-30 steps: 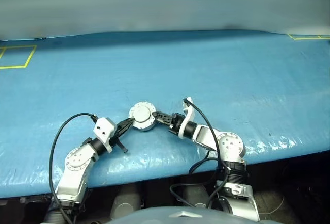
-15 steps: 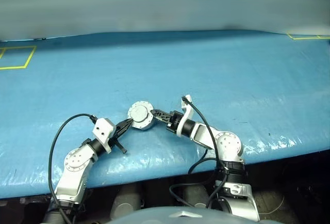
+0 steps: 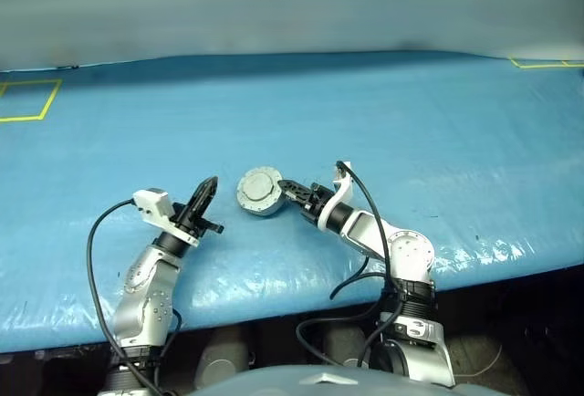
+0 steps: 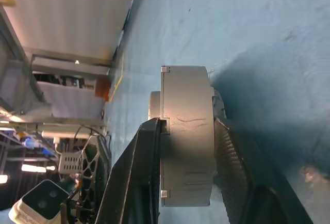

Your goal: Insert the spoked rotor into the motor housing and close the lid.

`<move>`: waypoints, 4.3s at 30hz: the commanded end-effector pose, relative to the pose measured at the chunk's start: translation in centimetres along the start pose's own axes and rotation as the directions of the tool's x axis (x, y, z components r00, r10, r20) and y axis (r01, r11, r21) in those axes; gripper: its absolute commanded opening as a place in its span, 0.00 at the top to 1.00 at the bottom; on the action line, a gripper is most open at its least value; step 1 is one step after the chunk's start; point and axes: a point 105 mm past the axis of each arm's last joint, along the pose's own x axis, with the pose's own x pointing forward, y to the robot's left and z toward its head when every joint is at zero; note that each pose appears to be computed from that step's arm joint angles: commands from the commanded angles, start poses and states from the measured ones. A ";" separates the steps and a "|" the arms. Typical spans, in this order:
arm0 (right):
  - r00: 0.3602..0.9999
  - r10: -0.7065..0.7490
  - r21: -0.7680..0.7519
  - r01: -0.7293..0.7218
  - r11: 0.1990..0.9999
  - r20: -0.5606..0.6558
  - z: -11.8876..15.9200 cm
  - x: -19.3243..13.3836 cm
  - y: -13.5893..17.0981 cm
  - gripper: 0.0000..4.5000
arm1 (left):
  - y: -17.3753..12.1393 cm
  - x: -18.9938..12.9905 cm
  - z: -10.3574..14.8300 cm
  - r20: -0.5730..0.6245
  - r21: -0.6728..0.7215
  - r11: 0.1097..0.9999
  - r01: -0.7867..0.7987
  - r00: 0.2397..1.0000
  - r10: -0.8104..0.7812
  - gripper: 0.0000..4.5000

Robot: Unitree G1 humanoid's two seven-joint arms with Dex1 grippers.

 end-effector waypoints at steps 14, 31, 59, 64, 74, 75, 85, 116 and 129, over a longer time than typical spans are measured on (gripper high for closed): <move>0.920 0.370 0.002 -0.374 0.928 0.128 2.3 0.0 10.5 0.75 | -3.4 0.1 0.3 0.236 -0.619 0.767 0.167 0.971 -0.021 0.04; 0.918 0.393 0.016 -0.393 0.919 -0.056 -2.2 0.4 11.0 0.75 | -5.2 1.1 0.7 0.263 -0.777 0.570 0.267 0.960 -0.092 0.01; 0.917 0.390 -0.021 -0.393 0.919 -0.087 -3.1 0.4 11.1 0.75 | -4.3 2.3 0.4 0.257 -0.743 0.637 0.206 0.966 -0.013 0.41; 0.918 0.386 -0.025 -0.389 0.921 -0.091 -3.2 0.5 11.0 0.75 | -4.6 2.2 0.5 0.272 -0.738 0.637 0.224 0.962 -0.023 0.41; 0.915 0.394 -0.027 -0.398 0.917 -0.086 -3.2 0.5 11.1 0.75 | -4.1 2.3 0.5 0.251 -0.747 0.639 0.184 0.968 0.015 0.41; 0.914 0.395 -0.027 -0.399 0.917 -0.086 -3.2 0.5 11.1 0.75 | -4.1 2.3 0.5 0.253 -0.745 0.641 0.184 0.967 0.016 0.41; 0.914 0.395 -0.034 -0.399 0.916 -0.091 -3.0 0.6 11.1 0.75 | -3.8 2.4 0.3 0.258 -0.747 0.647 0.154 0.964 0.068 0.41; 0.988 0.120 -0.482 -0.057 0.874 0.101 1.0 0.5 6.2 0.15 | 4.6 1.5 1.7 0.249 -0.612 0.752 -0.245 0.843 0.477 0.41; 0.984 0.099 -0.580 0.005 0.815 0.147 1.1 0.2 5.4 0.15 | 8.6 2.0 2.2 0.189 -0.512 0.696 -0.503 0.725 0.663 0.41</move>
